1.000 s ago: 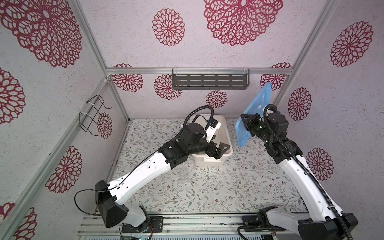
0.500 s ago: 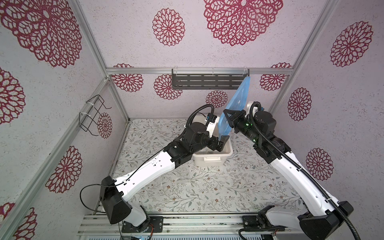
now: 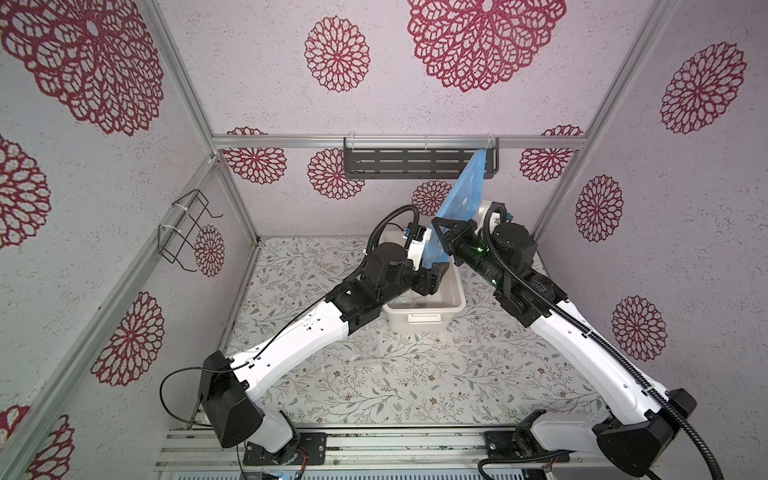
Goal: Organize the chemistry lab equipment
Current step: 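Bring the lid toward the left gripper and grasp its other edge with the left gripper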
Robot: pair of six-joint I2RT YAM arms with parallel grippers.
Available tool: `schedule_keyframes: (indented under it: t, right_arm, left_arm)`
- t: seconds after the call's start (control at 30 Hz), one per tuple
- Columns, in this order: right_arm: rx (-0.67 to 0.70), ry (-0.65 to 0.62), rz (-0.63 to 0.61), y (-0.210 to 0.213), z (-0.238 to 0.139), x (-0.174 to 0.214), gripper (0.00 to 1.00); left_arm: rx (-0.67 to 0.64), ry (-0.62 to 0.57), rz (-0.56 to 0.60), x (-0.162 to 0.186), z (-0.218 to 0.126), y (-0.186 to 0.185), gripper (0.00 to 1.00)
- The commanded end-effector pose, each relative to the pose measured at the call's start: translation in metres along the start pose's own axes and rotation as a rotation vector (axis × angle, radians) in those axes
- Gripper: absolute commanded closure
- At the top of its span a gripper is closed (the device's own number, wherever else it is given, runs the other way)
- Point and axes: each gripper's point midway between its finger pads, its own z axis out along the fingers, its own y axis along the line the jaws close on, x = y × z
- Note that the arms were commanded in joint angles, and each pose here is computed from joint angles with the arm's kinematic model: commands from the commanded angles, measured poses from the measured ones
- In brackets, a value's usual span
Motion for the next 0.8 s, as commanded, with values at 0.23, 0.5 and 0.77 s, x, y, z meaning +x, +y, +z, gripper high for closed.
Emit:
schedule_keyframes:
  t: [0.23,0.5,0.77]
  right_arm:
    - [-0.101,-0.04,-0.005,0.022,-0.005,-0.003,1.0]
    - [-0.083,-0.034,-0.004,0.009,-0.002,0.003,0.92]
    - [-0.056,-0.046,-0.01,0.0,-0.004,0.002,0.82]
  left_arm:
    - [-0.004,-0.072,-0.107,-0.022,-0.017,0.013,0.55]
    - [-0.023,-0.076,-0.132,-0.019,-0.019,0.019,0.74]
    - [-0.07,-0.1,-0.155,-0.022,-0.029,0.031,0.85]
